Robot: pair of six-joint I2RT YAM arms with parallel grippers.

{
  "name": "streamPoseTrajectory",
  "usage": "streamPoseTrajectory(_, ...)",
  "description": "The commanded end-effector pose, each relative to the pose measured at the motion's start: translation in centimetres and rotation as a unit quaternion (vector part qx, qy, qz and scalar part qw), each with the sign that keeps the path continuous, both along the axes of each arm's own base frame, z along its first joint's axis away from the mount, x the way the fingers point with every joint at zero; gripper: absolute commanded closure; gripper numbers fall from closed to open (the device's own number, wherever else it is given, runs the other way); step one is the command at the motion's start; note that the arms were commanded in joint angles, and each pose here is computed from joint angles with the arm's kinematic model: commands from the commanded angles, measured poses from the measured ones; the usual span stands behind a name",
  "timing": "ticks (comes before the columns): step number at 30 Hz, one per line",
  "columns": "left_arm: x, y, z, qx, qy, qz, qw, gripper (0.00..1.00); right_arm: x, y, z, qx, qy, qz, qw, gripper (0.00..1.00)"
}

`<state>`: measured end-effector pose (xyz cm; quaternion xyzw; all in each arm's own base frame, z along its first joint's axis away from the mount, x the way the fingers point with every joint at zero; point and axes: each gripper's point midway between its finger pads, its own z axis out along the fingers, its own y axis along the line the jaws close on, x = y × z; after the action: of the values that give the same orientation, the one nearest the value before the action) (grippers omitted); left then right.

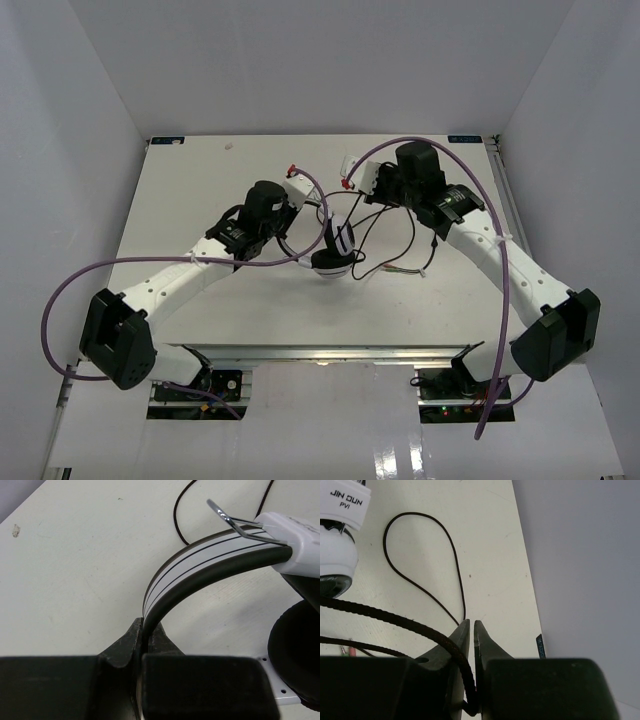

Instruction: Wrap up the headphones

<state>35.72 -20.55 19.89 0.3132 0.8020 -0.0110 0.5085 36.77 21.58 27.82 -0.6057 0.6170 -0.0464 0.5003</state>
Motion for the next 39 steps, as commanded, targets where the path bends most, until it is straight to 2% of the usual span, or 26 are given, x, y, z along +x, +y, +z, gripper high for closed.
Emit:
streamPoseTrajectory(1,-1.6,-1.4,3.1,-0.043,-0.021,-0.046,0.998,1.0,0.8,1.8,3.1,0.061,-0.022,0.024,0.998,0.86)
streamPoseTrajectory(8,-3.3,-3.1,3.8,-0.09,0.001,-0.08,0.993,1.0,1.1,3.4,2.1,0.143,0.062,0.048,0.987,0.86)
streamPoseTrajectory(13,-4.3,-3.5,2.3,-0.089,0.022,-0.09,0.992,1.0,0.4,4.9,2.6,0.202,0.11,0.069,0.971,0.88)
streamPoseTrajectory(18,-4.5,-4.4,1.6,-0.091,0.04,-0.104,0.99,1.0,0.7,5.5,3.2,0.226,0.126,0.064,0.964,0.92)
streamPoseTrajectory(23,-4.6,-5.4,1.7,-0.097,0.05,-0.118,0.987,1.0,0.8,5.4,1.8,0.233,0.137,0.05,0.962,0.92)
streamPoseTrajectory(27,-4.6,-6.2,2.9,-0.112,0.048,-0.126,0.984,1.0,1.7,4.1,-0.4,0.227,0.142,0.016,0.963,0.92)
streamPoseTrajectory(32,-5.3,-6.1,5.8,-0.14,0.029,-0.131,0.981,1.0,1.9,2.2,-2.9,0.255,0.181,0.004,0.95,0.92)
streamPoseTrajectory(39,-6.0,-5.8,9.3,-0.172,0.011,-0.129,0.977,1.0,-0.7,2.0,-2.8,0.317,0.231,0.088,0.916,0.92)
